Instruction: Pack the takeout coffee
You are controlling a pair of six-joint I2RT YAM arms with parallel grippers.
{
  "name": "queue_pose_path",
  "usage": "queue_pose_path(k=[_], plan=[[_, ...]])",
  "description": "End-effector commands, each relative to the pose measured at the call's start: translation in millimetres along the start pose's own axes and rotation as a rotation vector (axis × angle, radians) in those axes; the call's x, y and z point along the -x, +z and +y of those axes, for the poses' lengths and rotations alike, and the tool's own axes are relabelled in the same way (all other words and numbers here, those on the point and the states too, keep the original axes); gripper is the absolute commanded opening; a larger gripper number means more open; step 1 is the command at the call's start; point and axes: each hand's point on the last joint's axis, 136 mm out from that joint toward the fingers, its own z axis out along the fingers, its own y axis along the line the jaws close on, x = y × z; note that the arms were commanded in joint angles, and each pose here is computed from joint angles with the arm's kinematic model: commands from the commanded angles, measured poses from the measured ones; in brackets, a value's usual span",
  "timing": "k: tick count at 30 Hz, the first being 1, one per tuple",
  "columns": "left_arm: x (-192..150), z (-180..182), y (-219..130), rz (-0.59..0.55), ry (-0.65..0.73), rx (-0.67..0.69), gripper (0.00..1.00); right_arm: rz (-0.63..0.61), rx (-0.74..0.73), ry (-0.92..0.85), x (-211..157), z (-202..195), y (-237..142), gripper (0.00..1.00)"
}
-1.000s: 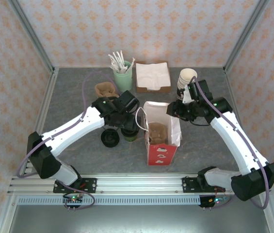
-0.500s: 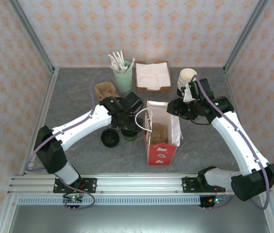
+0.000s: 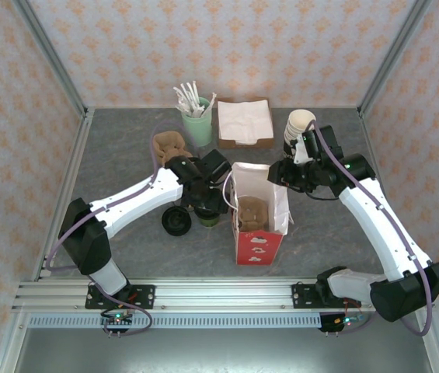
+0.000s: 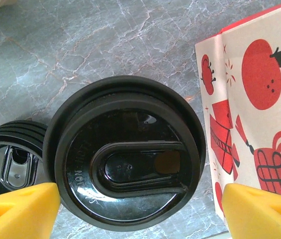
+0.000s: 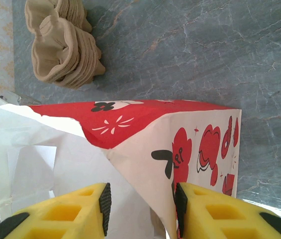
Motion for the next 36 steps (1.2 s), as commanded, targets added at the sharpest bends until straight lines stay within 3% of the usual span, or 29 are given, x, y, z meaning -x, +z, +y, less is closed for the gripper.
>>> queue_pose_path(k=[1,24,36], plan=[[-5,6,7,0.017,0.006,0.046,0.84,-0.019,-0.008,-0.022,4,3,-8,0.41],[5,10,12,0.020,0.011,0.108,0.82,-0.017,-0.009,-0.021,4,4,-8,0.40],[-5,11,-5,0.052,0.017,0.088,0.85,-0.010,-0.011,-0.019,3,3,-6,0.40]])
